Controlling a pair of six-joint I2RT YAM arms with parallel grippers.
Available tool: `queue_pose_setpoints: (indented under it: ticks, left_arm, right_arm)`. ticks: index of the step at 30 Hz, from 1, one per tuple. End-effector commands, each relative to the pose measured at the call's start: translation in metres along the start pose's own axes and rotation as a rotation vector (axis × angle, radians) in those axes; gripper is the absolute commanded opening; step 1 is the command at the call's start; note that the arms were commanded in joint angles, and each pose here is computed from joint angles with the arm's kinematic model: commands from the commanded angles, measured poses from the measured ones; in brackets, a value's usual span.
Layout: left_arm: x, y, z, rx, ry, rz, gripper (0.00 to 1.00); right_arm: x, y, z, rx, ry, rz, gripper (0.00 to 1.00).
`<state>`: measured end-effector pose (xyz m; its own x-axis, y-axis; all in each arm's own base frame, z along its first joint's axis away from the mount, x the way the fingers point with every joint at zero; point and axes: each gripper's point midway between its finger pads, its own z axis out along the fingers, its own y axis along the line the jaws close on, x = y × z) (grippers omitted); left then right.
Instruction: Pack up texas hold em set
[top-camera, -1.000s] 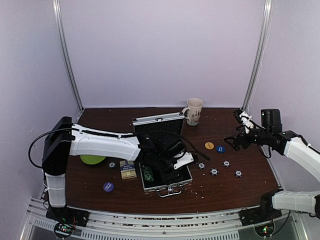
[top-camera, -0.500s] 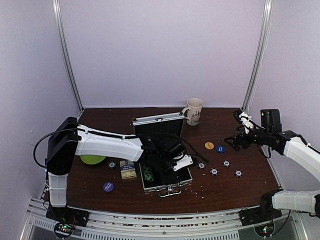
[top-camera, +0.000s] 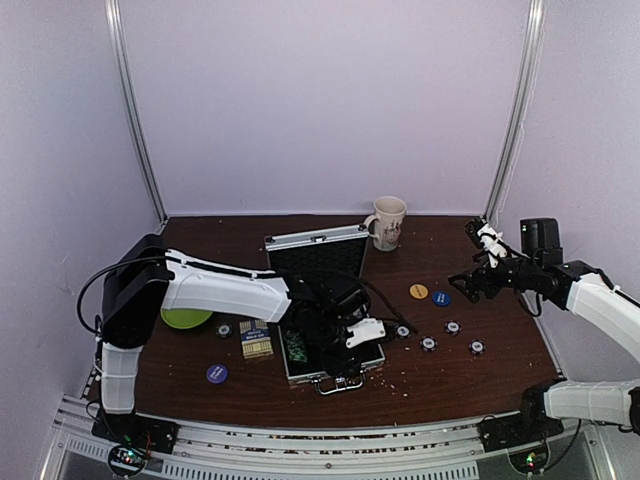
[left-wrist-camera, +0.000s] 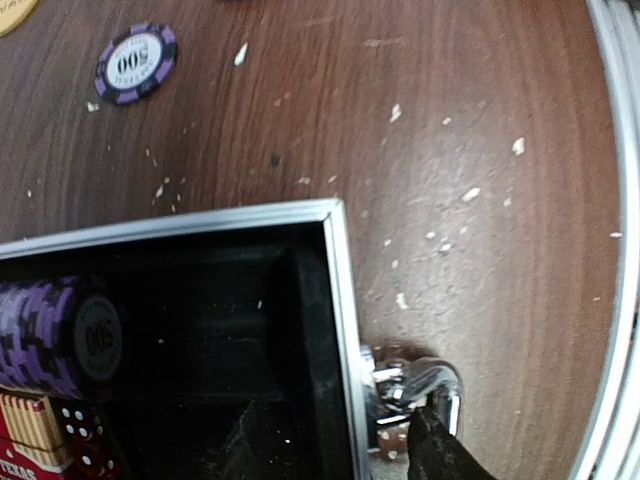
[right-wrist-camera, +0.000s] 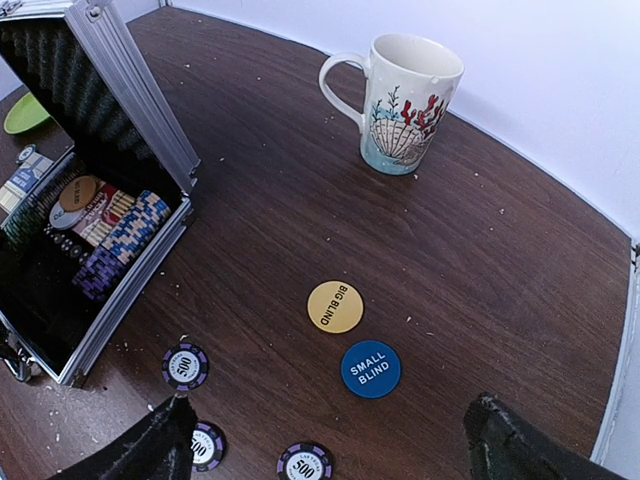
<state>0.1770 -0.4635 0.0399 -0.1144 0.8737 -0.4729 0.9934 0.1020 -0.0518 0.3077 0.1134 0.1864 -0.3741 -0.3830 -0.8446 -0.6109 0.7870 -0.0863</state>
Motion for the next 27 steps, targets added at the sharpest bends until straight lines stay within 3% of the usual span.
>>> queue_pose_setpoints:
  ticks: [1,10,21,27]
  left_arm:
    - [-0.001,0.021,0.003,-0.096,0.023,0.008,0.50]
    - [-0.022,0.050,-0.003,-0.208,-0.038,-0.060,0.38]
    - [-0.034,0.089,0.000,-0.235,-0.090,-0.151,0.36]
    - [-0.042,0.071,-0.006,-0.143,-0.122,-0.113,0.38]
  right_arm:
    - [-0.001,-0.003,0.001,0.016,0.006,-0.013,0.95]
    - [0.000,-0.003,0.002,0.014,0.015,-0.011,0.95]
    - [0.002,-0.004,0.004,0.012,0.023,-0.010,0.95]
    - [0.000,-0.009,0.002,0.046,0.021,0.000,0.95]
